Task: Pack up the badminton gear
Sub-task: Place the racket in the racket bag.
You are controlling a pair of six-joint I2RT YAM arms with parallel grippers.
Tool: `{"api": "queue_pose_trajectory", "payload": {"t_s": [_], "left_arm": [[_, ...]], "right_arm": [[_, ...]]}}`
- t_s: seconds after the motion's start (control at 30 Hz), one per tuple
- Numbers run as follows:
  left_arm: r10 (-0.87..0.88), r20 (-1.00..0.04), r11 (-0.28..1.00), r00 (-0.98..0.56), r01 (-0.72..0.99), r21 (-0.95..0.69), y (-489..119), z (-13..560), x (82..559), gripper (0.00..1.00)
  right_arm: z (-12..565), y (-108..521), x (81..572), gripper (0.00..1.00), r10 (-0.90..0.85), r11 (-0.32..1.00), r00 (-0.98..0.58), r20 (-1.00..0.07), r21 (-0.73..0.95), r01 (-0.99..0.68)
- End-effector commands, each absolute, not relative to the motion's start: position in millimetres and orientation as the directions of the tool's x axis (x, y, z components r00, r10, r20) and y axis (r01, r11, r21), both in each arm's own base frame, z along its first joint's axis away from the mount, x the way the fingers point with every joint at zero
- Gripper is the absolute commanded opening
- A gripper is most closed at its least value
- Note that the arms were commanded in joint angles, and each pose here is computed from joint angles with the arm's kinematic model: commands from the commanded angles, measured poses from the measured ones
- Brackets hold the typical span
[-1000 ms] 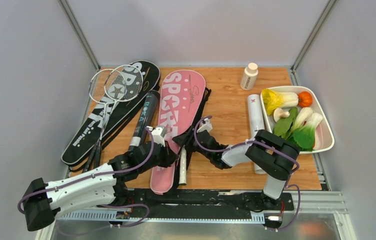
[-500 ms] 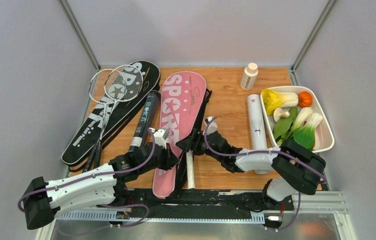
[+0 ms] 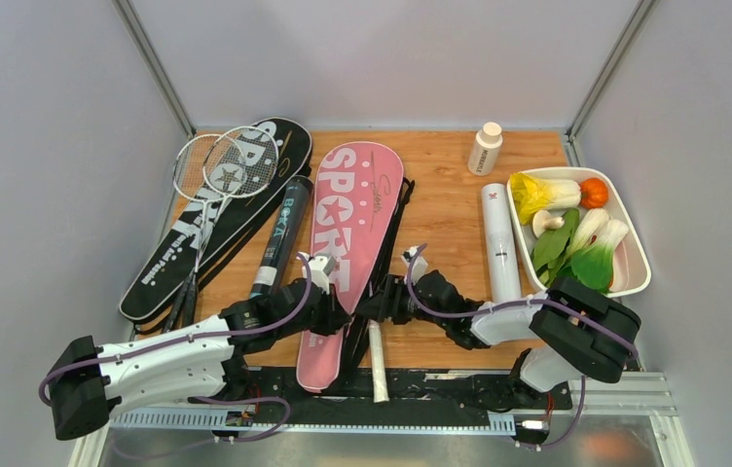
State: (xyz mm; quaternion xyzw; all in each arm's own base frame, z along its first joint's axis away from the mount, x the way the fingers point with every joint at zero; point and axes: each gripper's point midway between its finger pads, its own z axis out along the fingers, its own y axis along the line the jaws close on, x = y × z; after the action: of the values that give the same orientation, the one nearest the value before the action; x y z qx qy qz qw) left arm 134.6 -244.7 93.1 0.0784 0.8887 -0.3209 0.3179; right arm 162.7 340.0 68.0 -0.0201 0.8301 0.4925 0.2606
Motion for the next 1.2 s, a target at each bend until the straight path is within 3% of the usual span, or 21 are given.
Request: {"api": "queue_pose_trajectory", "payload": {"t_s": [0.0, 0.2, 0.37, 0.43, 0.53, 0.83, 0.9, 1.03, 1.07, 1.17], "left_arm": [[-0.166, -0.671, 0.746, -0.723, 0.352, -0.565, -256.9, 132.4, 154.6, 0.00], [-0.171, -0.675, 0.754, -0.718, 0.346, -0.558, -253.4, 132.2, 155.6, 0.00], [-0.171, -0.673, 0.751, -0.719, 0.347, -0.562, -254.1, 132.4, 155.0, 0.00], [-0.173, -0.672, 0.748, -0.720, 0.348, -0.566, -255.0, 132.8, 154.9, 0.00], [-0.174, -0.669, 0.744, -0.722, 0.348, -0.570, -255.9, 133.4, 154.6, 0.00], [-0.176, -0.669, 0.741, -0.722, 0.350, -0.573, -256.1, 133.8, 154.2, 0.00], [-0.177, -0.669, 0.739, -0.722, 0.351, -0.574, -256.8, 134.4, 154.3, 0.00], [-0.176, -0.663, 0.738, -0.727, 0.349, -0.578, -257.2, 132.8, 153.2, 0.00], [-0.176, -0.659, 0.735, -0.731, 0.348, -0.582, -257.4, 131.6, 152.0, 0.00], [-0.176, -0.648, 0.731, -0.741, 0.342, -0.590, -256.4, 127.6, 149.1, 0.00]], "right_arm": [[70.5, 338.2, 135.0, 0.65, 0.153, 0.435, -0.896, -0.416, 0.843, -0.317], [69.1, 321.7, 124.8, 0.67, 0.149, 0.434, -0.889, -0.432, 0.837, -0.333], [66.3, 318.7, 129.6, 0.41, 0.169, 0.462, -0.883, -0.437, 0.827, -0.320], [63.1, 323.1, 133.0, 0.42, 0.163, 0.477, -0.888, -0.431, 0.822, -0.311], [51.4, 325.8, 134.3, 0.53, 0.149, 0.520, -0.904, -0.400, 0.809, -0.273], [25.6, 324.5, 119.6, 0.48, 0.132, 0.640, -0.915, -0.382, 0.738, -0.216], [22.2, 327.3, 119.5, 0.41, 0.130, 0.645, -0.919, -0.373, 0.735, -0.207], [44.2, 342.6, 129.4, 0.05, 0.170, 0.590, -0.905, -0.389, 0.776, -0.222], [56.7, 348.8, 134.3, 0.00, 0.188, 0.564, -0.898, -0.398, 0.792, -0.233], [85.7, 361.6, 152.0, 0.00, 0.252, 0.529, -0.868, -0.428, 0.812, -0.247]]}}
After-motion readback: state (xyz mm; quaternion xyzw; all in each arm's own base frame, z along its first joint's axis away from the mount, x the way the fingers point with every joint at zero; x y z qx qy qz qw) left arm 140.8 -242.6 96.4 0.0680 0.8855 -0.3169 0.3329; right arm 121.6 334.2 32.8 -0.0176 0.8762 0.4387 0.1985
